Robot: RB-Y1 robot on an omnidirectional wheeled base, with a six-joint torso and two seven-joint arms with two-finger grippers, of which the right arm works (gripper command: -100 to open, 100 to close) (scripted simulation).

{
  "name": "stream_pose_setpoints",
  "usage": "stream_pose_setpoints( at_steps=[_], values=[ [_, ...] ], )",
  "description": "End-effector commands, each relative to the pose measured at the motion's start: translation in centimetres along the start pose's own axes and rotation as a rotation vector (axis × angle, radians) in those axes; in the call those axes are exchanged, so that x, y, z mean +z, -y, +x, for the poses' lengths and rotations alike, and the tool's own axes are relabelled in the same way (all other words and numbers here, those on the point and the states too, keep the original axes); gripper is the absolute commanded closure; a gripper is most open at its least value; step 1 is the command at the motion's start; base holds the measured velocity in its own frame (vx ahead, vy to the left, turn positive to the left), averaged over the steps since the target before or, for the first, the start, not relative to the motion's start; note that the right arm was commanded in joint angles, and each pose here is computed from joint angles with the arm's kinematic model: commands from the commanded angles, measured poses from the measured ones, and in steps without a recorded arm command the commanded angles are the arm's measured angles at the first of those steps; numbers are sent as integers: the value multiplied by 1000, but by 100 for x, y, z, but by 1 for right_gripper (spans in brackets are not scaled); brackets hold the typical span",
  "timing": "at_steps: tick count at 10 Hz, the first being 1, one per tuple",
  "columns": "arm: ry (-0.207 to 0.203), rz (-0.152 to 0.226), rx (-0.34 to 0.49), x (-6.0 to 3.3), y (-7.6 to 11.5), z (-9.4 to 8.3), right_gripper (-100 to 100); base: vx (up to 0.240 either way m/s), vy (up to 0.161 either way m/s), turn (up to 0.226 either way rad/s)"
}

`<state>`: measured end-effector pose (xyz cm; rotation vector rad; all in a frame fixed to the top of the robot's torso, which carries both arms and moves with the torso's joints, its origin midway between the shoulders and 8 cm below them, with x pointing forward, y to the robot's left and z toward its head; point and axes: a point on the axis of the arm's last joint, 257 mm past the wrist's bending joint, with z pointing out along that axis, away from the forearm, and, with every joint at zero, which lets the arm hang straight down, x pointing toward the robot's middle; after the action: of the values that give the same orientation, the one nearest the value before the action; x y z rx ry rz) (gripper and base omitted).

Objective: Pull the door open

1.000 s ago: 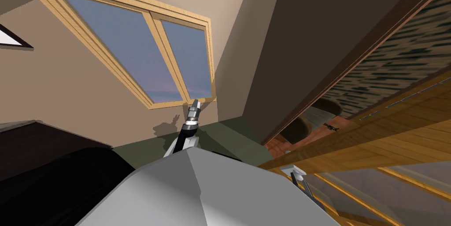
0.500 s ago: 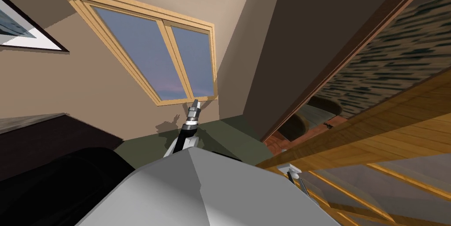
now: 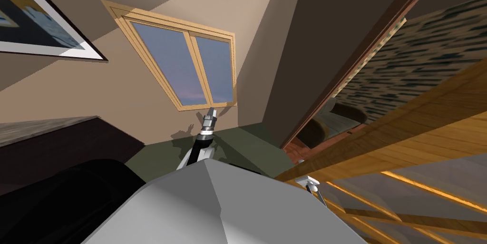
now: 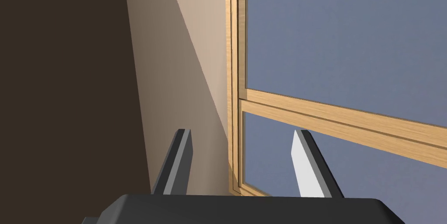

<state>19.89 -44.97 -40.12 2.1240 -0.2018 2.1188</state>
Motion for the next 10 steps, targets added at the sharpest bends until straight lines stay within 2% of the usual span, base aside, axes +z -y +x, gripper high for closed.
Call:
stream_pose_setpoints(
  at_steps=[1,2,3,6,7,10],
  values=[
    [-2,27,0,-34,69,11,100,-202,-28,29],
    [-1,16,0,-18,53,3,100,-93,-8,14],
    [0,43,0,-45,130,-4,100,-128,-42,51],
    [-1,85,-1,-82,230,2,100,-177,-44,47],
    [-2,61,0,-129,179,6,-100,-167,35,-123],
    [-2,41,1,-219,134,11,-100,-163,102,-107]
  ],
)
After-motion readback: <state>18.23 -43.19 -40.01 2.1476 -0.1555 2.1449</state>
